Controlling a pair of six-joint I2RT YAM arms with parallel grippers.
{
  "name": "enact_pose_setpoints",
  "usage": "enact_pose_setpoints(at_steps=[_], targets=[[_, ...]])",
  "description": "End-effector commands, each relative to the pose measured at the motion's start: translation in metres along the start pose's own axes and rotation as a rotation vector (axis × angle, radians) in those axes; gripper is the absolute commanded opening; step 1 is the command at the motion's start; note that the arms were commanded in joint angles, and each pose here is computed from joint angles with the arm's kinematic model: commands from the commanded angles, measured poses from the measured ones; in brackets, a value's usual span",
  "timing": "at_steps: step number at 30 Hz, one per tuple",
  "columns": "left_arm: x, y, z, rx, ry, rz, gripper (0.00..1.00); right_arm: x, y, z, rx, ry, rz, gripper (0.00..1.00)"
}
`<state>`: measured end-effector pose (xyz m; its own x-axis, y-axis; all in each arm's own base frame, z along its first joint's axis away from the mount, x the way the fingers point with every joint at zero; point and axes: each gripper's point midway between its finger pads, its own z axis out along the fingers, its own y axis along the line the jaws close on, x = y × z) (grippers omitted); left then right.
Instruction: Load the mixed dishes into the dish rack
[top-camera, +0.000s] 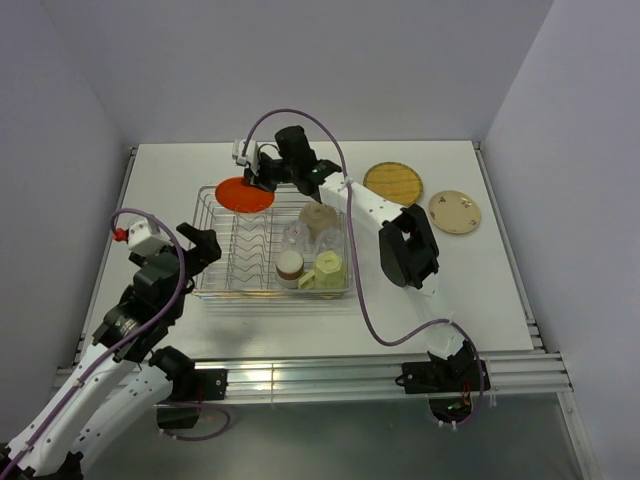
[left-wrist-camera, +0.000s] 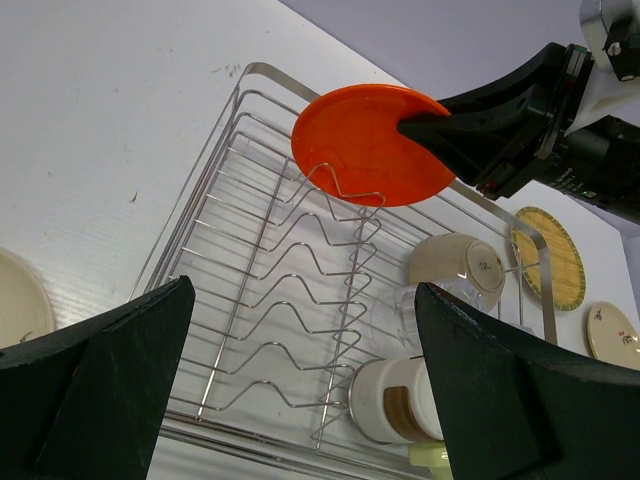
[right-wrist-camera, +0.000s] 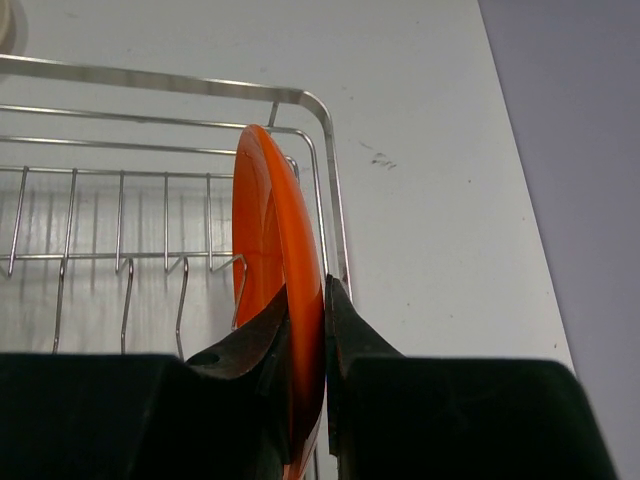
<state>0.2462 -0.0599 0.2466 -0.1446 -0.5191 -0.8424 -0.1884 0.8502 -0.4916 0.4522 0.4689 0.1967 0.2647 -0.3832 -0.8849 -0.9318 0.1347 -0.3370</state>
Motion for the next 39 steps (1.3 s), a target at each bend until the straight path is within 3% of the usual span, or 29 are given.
enact_pose_setpoints(at_steps=[1,5,13,20,22,25,29,34,39], targets=[[0.004,0.006,-0.003,-0.013,0.006,-0.047,0.99,-0.003,0.0,0.001,-0.005,-0.027,-0.033,0.04],[0.006,0.014,-0.005,-0.046,0.005,-0.072,0.99,0.008,0.004,0.007,-0.014,-0.016,-0.026,0.11],[0.019,0.028,-0.005,-0.141,0.063,-0.081,0.99,0.009,0.001,0.007,0.012,-0.017,-0.01,0.42],[-0.001,0.026,0.011,-0.172,0.057,-0.11,0.99,-0.019,-0.014,-0.009,0.057,-0.052,-0.001,0.48],[0.005,0.024,0.023,-0.153,0.144,-0.081,0.99,-0.036,-0.021,-0.02,0.074,-0.073,0.008,0.49],[-0.007,0.053,0.045,-0.23,0.181,-0.121,0.99,-0.059,-0.029,-0.04,0.089,-0.096,0.029,0.5],[-0.013,0.103,0.058,-0.33,0.215,-0.331,0.98,-0.077,-0.026,-0.074,0.057,-0.084,0.047,0.54],[0.007,0.148,0.058,-0.401,0.238,-0.645,0.96,-0.071,0.015,-0.118,-0.077,-0.037,0.139,0.54],[0.033,0.213,0.021,-0.86,0.176,-0.787,0.97,-0.051,0.059,-0.15,-0.175,0.023,0.203,0.54]])
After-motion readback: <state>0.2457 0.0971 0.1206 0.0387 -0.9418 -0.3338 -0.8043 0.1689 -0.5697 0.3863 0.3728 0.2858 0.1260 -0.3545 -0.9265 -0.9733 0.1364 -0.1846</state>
